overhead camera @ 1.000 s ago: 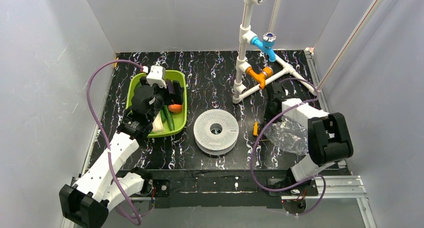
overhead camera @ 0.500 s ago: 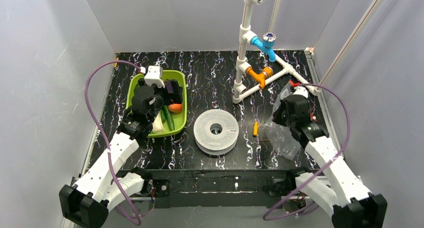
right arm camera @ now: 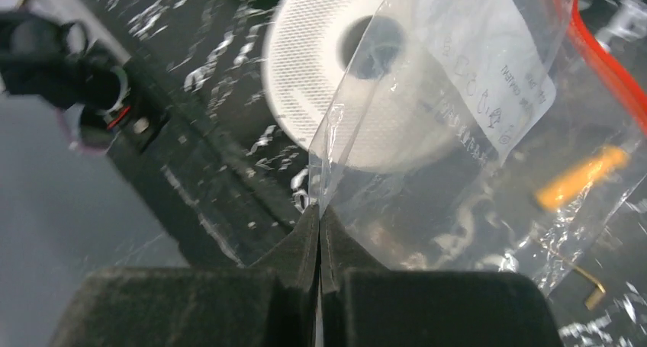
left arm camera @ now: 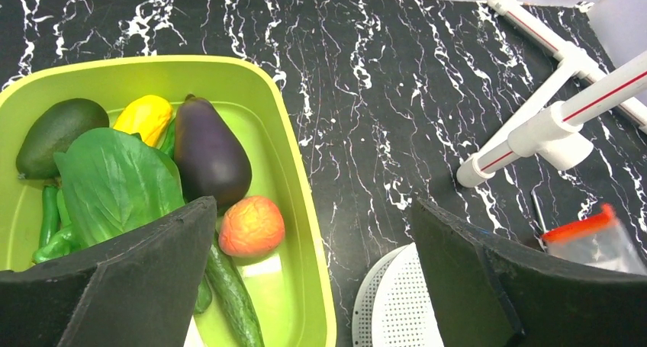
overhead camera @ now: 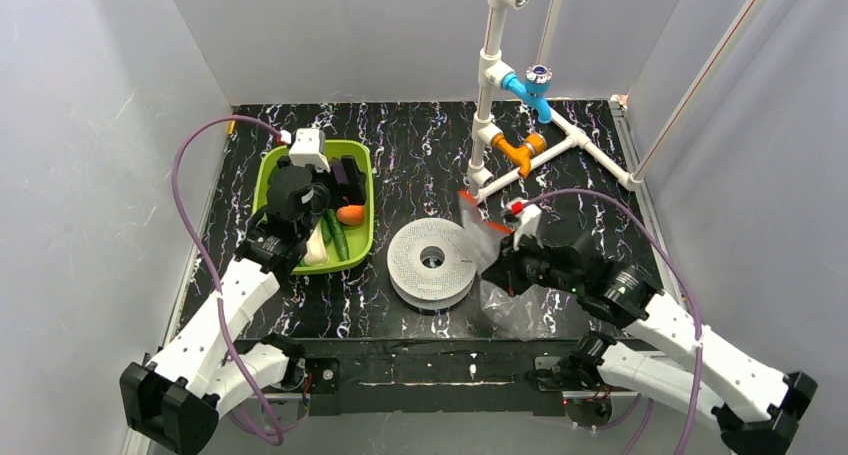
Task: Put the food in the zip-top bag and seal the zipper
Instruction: Pick up the zipper food storage bag at the center of the board.
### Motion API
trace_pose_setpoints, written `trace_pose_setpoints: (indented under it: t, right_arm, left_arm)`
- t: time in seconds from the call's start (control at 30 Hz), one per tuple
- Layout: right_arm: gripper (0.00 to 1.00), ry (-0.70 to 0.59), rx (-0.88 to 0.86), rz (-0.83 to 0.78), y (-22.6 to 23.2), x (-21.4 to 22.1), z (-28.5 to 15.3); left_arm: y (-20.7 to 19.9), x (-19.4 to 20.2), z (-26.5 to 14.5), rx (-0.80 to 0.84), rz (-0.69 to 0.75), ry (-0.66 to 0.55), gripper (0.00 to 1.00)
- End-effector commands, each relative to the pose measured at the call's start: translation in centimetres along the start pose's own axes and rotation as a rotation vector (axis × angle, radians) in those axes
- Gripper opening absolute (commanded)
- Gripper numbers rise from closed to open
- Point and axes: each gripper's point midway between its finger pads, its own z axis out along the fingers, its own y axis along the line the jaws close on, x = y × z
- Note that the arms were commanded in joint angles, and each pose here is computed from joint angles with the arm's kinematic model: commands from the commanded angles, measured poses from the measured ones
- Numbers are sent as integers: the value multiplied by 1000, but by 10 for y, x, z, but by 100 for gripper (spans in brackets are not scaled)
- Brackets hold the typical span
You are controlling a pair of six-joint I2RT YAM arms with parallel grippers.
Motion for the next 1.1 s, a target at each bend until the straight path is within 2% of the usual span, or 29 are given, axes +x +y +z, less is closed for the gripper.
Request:
trace_pose_setpoints:
  t: [0.0,0.1,0.23,0.4,0.57,0.7,0.83,0.93,1.07]
  right_arm:
    - [1,-80,-198,-219,56,-42,3]
    - [1,-136,-239,-336,69,-59,16]
    - [1,-252,-276,-446,87,-100,28]
    - [1,-321,-261,-659,101,-147,42]
    - [1,-342,-241,-879,102,-166,67]
    - [1,-299,-296,-962,109,-164,80]
    - [1,-259,-308,-1015,105,-155,96]
    - [1,-284,-338,-1025,111,-154,97]
    - [1,-274,-380,-1005,116,-146,101]
  left_arm:
    - [-4,-9,-1,3,-11,11,99]
    - [0,-11,-1,-29,-10,31,100]
    - [19,-17,-9,-152,-41,36,99]
    - [18,-39,-26,-134,-83,24,99]
    - [38,-55,-33,-134,-267,82,99]
    - [31,-69,-46,-25,-453,163,99]
    - [-5,-78,-59,163,-553,219,99]
    - [-24,-69,-61,270,-633,263,100]
    - [-27,-46,-54,297,-709,311,99]
